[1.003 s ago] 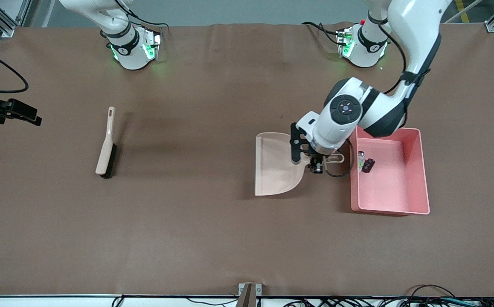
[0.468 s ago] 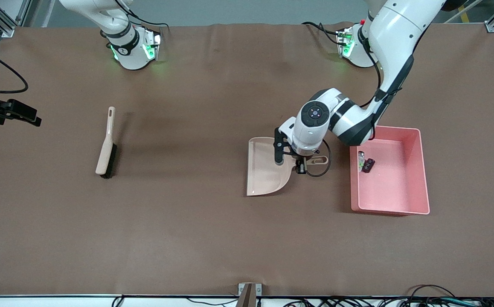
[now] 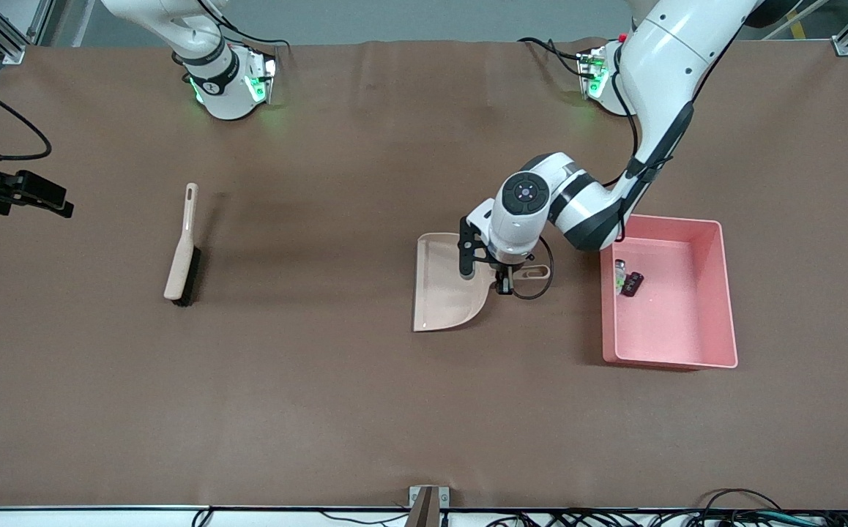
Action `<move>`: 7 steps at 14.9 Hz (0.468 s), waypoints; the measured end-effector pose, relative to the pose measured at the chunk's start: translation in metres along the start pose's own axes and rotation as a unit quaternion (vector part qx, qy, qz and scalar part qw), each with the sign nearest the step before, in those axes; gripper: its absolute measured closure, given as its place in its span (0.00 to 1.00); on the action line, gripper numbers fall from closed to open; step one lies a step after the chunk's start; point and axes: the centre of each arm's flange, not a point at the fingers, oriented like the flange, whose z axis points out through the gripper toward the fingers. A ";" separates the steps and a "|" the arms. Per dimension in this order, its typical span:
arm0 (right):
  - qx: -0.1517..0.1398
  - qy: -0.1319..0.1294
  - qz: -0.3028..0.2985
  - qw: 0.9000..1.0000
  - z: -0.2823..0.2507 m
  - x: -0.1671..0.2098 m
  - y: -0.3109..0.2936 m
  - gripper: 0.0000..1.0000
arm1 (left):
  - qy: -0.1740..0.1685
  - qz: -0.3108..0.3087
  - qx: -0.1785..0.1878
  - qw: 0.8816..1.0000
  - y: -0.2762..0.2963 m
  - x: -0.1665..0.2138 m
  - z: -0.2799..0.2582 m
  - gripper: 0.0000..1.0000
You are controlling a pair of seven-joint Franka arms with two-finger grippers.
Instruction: Clean e-waste and dump in bin
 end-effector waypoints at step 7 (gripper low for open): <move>0.000 0.000 0.001 1.000 0.000 0.000 0.001 0.00 | -0.002 0.003 0.022 1.000 0.000 0.008 -0.002 0.37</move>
